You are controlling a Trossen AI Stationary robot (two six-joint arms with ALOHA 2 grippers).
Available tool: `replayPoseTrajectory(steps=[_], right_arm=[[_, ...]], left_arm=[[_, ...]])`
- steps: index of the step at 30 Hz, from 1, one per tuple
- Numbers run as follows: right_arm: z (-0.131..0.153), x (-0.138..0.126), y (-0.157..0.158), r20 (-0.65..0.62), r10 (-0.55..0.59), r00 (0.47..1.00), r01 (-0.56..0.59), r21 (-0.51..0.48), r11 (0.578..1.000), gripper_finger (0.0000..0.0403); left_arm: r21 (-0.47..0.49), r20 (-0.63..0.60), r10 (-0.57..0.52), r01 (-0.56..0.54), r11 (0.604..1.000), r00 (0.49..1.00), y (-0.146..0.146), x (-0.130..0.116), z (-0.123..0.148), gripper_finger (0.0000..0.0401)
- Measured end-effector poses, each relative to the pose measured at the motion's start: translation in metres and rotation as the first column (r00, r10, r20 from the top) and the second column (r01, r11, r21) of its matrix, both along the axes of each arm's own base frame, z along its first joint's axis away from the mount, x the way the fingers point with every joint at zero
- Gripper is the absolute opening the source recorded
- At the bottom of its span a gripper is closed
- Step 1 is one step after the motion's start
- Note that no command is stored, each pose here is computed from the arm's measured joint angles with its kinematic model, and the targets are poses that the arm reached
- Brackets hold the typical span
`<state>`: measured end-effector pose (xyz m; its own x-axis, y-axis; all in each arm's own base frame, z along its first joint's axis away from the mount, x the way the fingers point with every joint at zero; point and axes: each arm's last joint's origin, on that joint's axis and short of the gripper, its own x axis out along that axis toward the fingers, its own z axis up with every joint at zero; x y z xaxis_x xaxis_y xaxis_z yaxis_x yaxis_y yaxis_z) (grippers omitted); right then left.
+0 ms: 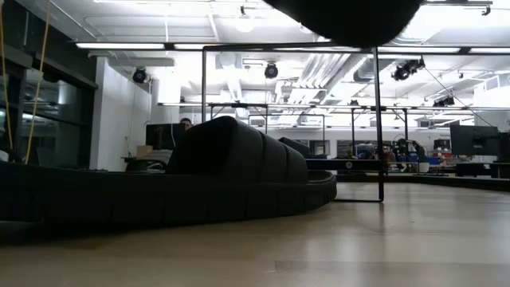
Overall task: Pick and place slides into the shelf
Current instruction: Put the bottom right black slide on the shelf
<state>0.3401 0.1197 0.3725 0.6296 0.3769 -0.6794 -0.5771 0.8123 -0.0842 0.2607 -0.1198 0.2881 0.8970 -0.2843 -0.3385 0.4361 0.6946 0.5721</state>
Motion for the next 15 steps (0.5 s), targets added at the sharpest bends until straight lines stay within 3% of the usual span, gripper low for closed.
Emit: replayPoseTrajectory(steps=[4,10,15], right_arm=[[0.0,-0.004,0.0,-0.039,-0.02,0.999,0.021,0.012,1.0,0.014],[-0.005,-0.009,-0.002,-0.122,-0.055,0.991,0.057,0.013,0.998,0.014],[-0.004,-0.011,-0.001,-0.132,-0.075,0.988,0.077,0.014,0.997,0.014]], left_arm=[[0.114,0.048,0.055,-0.06,0.992,0.997,0.002,-0.01,0.008,0.0055],[0.209,0.137,0.081,-0.109,0.972,0.987,0.012,-0.023,0.026,0.0055],[0.212,0.174,0.116,-0.153,0.965,0.978,0.03,-0.037,0.041,0.0055]])
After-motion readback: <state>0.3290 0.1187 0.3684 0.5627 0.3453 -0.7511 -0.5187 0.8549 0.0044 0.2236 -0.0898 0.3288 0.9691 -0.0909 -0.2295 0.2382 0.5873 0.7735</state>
